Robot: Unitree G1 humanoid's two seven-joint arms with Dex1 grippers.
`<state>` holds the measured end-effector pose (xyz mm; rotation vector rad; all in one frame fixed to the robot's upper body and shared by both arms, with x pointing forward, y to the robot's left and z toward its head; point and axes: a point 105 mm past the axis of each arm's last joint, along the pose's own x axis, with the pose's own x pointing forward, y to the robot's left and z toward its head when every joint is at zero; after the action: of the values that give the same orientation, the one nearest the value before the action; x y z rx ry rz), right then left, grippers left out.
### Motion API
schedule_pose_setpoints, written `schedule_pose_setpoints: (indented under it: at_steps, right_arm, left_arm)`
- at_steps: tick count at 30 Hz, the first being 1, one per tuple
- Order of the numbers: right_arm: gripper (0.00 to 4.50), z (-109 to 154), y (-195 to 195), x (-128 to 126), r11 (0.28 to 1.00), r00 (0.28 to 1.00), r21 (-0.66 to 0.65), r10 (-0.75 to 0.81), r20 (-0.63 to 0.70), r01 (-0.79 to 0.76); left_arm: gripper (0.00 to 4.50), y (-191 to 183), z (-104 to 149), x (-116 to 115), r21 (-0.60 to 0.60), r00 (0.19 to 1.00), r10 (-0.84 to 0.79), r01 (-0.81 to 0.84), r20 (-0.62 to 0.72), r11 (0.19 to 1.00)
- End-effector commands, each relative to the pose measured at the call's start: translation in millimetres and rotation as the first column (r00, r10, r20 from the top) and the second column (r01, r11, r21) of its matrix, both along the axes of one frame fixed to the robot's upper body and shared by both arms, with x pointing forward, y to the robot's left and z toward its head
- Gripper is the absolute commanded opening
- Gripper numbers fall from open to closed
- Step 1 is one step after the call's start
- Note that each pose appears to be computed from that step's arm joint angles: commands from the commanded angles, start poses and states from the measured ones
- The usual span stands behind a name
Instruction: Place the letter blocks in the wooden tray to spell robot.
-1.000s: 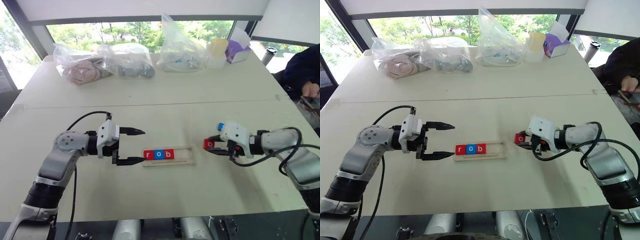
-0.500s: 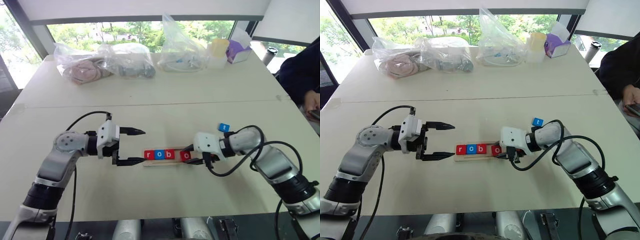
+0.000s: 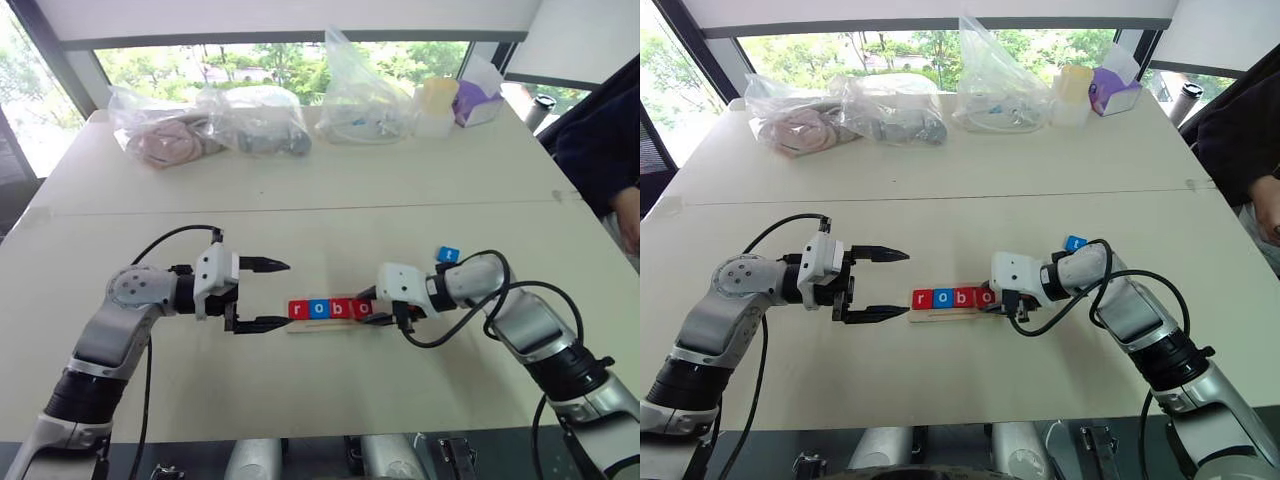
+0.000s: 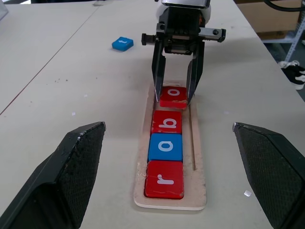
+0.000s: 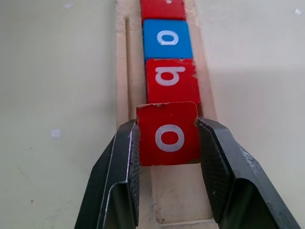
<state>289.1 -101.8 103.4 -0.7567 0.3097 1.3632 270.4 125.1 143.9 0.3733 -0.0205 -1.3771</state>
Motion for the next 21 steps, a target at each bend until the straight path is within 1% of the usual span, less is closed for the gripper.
schedule_pose_setpoints:
  at_steps: [1,12,18,19,21]
  right_arm:
    - [1.15,8.9,3.5,4.0,1.0,0.999,0.011,0.004,0.042,-0.005]
    - [1.15,6.9,4.8,3.9,1.0,0.999,0.0,0.014,0.039,-0.014]
    - [4.18,7.5,6.3,4.8,1.0,0.999,0.0,0.017,0.039,-0.017]
    - [4.48,7.9,6.9,5.1,1.0,0.999,0.001,0.017,0.041,-0.017]
    - [4.48,9.6,7.9,5.4,1.0,0.999,0.004,0.018,0.044,-0.018]
  left_arm:
    - [4.5,-1.6,8.8,-3.8,-0.01,0.999,-0.014,0.015,0.03,1.0]
    - [4.5,-2.5,9.4,-3.7,-0.01,1.0,-0.013,0.013,0.028,1.0]
    - [4.5,-2.7,9.7,-3.1,-0.012,1.0,-0.009,0.01,0.029,1.0]
    - [4.5,-2.7,9.7,-3.1,-0.013,1.0,-0.009,0.009,0.029,1.0]
    - [4.5,-2.9,9.8,-3.1,-0.013,1.0,-0.008,0.009,0.028,1.0]
